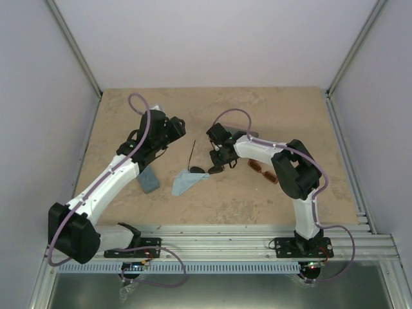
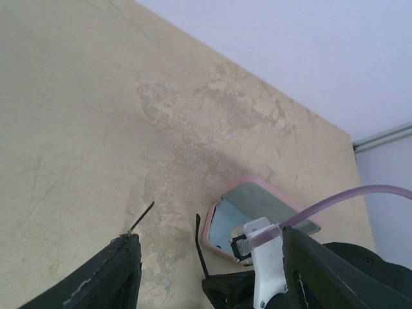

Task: Organize the sunglasses
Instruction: Pick up the sunglasses from the center of the board.

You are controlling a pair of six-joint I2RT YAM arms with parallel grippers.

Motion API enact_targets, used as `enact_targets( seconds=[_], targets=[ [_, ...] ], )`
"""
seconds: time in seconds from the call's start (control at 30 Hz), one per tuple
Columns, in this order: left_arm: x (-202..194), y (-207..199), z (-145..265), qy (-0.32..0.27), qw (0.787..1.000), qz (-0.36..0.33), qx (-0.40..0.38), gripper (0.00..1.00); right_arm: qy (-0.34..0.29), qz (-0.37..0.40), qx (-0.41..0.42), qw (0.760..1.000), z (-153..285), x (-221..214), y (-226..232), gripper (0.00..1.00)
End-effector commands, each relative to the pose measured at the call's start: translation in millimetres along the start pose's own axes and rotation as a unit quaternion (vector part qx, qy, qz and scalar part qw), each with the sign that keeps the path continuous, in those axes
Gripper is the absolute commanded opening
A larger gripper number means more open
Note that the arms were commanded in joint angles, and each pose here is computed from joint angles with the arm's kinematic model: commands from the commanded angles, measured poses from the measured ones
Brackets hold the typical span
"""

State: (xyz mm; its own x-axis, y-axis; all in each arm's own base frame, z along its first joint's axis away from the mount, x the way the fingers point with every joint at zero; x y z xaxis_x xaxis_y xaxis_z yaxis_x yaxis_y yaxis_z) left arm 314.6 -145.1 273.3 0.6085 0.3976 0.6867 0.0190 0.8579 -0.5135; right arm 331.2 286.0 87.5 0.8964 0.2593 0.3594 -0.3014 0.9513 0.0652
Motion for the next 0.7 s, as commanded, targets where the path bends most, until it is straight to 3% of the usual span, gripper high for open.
enact_targets(
  seconds=[0.0,0.2,0.47,0.53,0.63,0.67],
  targets=[
    [10.6,4.8,17.3,-0.054,0.998,0.013,0.014,0.61,-0.057,0.014,-0.012,0.998,14.1,19.9,4.3,0.00],
    [20.6,10.8,41.4,-0.109,0.993,0.023,0.031,0.63,-0.231,0.026,0.024,0.972,93.1,63.5,12.1,0.00],
    [34.0,20.3,80.4,-0.187,0.980,0.029,0.052,0.70,-0.421,0.056,0.051,0.904,197.5,83.7,-2.0,0.00],
    [35.7,22.2,88.7,-0.201,0.978,0.034,0.050,0.75,-0.477,0.068,0.055,0.874,219.9,80.5,-8.5,0.00],
    [36.9,23.4,96.3,-0.214,0.975,0.035,0.046,0.97,-0.551,0.099,0.068,0.826,258.1,66.3,-19.3,0.00],
    [36.9,25.1,96.8,-0.217,0.974,0.034,0.051,0.99,-0.568,0.111,0.075,0.812,268.8,62.1,-22.4,0.00]
  ],
)
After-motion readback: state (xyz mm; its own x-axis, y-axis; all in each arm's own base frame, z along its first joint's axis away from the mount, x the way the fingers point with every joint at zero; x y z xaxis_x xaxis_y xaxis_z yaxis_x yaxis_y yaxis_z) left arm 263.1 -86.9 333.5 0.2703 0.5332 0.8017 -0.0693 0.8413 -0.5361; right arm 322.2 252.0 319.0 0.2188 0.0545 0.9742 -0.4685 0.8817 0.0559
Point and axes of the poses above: each gripper's point midway between its finger pads, its own z axis back along the fingers, its own y axis along the line the jaws close on, x = y × z, the point moved 7 cm from there along z, back along the fingers, and after that the axes turned 7 degrees about -z, right-handed, at the moved point
